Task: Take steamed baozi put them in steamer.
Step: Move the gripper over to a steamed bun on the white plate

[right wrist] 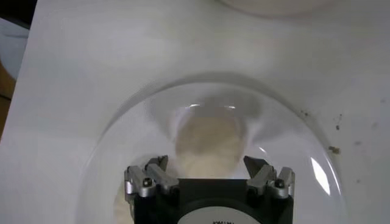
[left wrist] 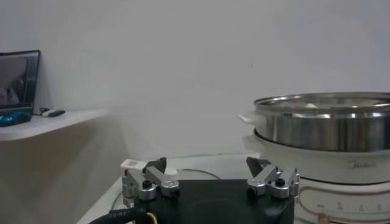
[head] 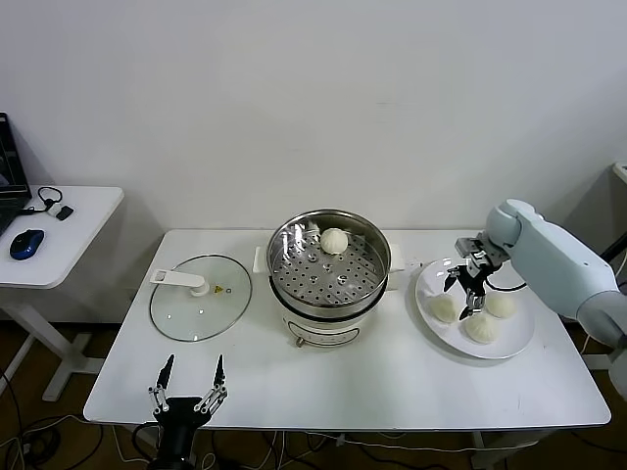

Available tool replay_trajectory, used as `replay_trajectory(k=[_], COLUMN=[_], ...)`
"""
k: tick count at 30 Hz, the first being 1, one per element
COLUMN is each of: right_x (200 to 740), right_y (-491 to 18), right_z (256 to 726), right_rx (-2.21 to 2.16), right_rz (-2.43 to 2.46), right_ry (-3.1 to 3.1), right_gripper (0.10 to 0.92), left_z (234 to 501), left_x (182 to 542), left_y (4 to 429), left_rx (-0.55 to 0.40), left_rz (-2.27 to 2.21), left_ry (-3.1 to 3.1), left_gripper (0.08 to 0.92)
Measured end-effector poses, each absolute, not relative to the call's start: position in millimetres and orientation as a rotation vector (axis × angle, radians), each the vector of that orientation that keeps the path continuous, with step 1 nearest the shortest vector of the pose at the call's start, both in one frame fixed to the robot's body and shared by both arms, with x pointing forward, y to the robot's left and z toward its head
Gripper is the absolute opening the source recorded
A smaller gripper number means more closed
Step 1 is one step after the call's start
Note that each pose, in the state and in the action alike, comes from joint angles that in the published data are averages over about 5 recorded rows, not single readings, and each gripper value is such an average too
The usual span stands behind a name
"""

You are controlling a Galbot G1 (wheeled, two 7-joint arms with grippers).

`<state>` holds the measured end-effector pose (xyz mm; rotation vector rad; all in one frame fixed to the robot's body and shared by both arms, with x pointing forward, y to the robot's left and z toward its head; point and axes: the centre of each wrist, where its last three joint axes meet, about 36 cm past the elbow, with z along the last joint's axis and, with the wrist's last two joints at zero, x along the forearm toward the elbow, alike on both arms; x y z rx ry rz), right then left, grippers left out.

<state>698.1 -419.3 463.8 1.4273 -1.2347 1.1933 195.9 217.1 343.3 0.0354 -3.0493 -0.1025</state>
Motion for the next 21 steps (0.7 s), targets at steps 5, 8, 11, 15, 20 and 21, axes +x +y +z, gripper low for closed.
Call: replay_trajectory(k=[5,8,11,15,20,21], right_x=[698,696,696,697,697,697], right_y=[-415,-412,-410,-410,-411,-411], right_z=[457,452,450,449,449,448], right_rx=[1.434,1.440,1.444,1.441,1.436,1.436], right_rz=[1.193,1.190,1.190,1.191,1.194,1.194], right_ry=[-1.230,-1.224,-1.222,-1.227,-1.230,-1.229], right_gripper=[0.823,0.823,0.823,0.823,0.822,0.821], left_z=[342,342,342,342,341,341], left_x=[196,196,197,197,197,197], left_y=[217,217,217,217,217,217], left_rx=[0.035,0.036,0.037,0.037,0.036,0.036], left_rz=[-0.102,-0.102,-0.102,-0.101,-0.100,-0.100], left_ry=[-3.048,-3.048,-3.049,-3.048,-3.047,-3.047], left_gripper=[0.823,0.823,0.823,0.823,0.823,0.823])
